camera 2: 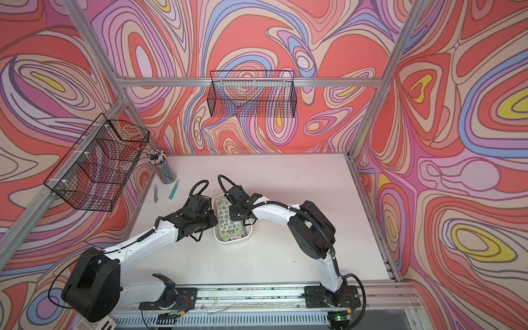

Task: Take the stickers out of the storage box
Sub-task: Pick up the sticker from the storage box.

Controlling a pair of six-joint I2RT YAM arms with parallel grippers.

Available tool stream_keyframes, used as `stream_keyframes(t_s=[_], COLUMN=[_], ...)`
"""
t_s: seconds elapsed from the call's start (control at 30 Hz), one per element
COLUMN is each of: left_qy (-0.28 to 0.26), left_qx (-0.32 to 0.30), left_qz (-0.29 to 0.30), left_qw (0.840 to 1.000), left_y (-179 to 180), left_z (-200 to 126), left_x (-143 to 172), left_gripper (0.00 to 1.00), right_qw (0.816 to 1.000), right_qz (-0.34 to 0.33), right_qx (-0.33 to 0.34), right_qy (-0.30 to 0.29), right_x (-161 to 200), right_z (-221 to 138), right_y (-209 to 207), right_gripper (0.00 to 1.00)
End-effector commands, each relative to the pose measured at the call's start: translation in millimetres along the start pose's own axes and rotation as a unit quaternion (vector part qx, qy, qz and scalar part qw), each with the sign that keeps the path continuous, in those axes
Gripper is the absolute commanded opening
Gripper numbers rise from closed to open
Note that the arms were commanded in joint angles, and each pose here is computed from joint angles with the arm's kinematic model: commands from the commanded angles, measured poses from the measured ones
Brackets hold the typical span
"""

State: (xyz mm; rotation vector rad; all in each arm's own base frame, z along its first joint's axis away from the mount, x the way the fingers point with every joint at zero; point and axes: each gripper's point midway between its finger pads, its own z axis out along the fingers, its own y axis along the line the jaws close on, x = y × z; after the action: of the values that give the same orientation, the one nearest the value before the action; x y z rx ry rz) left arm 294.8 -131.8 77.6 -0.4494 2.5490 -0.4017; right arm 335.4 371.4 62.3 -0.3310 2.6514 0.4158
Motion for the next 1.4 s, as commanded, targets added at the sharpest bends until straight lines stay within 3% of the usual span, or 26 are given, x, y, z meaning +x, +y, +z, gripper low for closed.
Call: stream_keyframes(t_s=[0.0,0.23,0.7,1.3,1.37], left_qy=[0.002,0.001,0.0,0.001,0.001], left_qx=[-0.005,-0.008,-0.016,-0.019,-0.017], left_qz=[-0.005,-0.003,0.004,0.006,0.006], left_qw=[1.0,1.0,1.0,1.0,1.0], left_y=[2.6,3.0,3.9,6.5,6.5], left_z=[2.4,2.0,0.3,1.5,0.9], left_x=[2.6,1.9,-1.2,1.1,1.5], left_gripper=[0.26,0.26,0.26,0.25,0.25], right_qw=[1.0,1.0,0.999,0.992,0.989], right_qz=[-0.001,-0.006,-0.012,0.016,0.023], right_qx=[0.0,0.002,0.001,-0.076,-0.094], right_qy=[-0.009,-0.014,-0.048,-0.096,-0.116], right_x=[-7.0,-11.3,-39.1,-89.4,-100.3], right_z=[-7.4,-13.3,-52.6,-130.1,-152.5], right_y=[3.5,3.9,2.4,-10.0,-14.0], right_gripper=[0.08,0.0,0.0,0.0,0.0])
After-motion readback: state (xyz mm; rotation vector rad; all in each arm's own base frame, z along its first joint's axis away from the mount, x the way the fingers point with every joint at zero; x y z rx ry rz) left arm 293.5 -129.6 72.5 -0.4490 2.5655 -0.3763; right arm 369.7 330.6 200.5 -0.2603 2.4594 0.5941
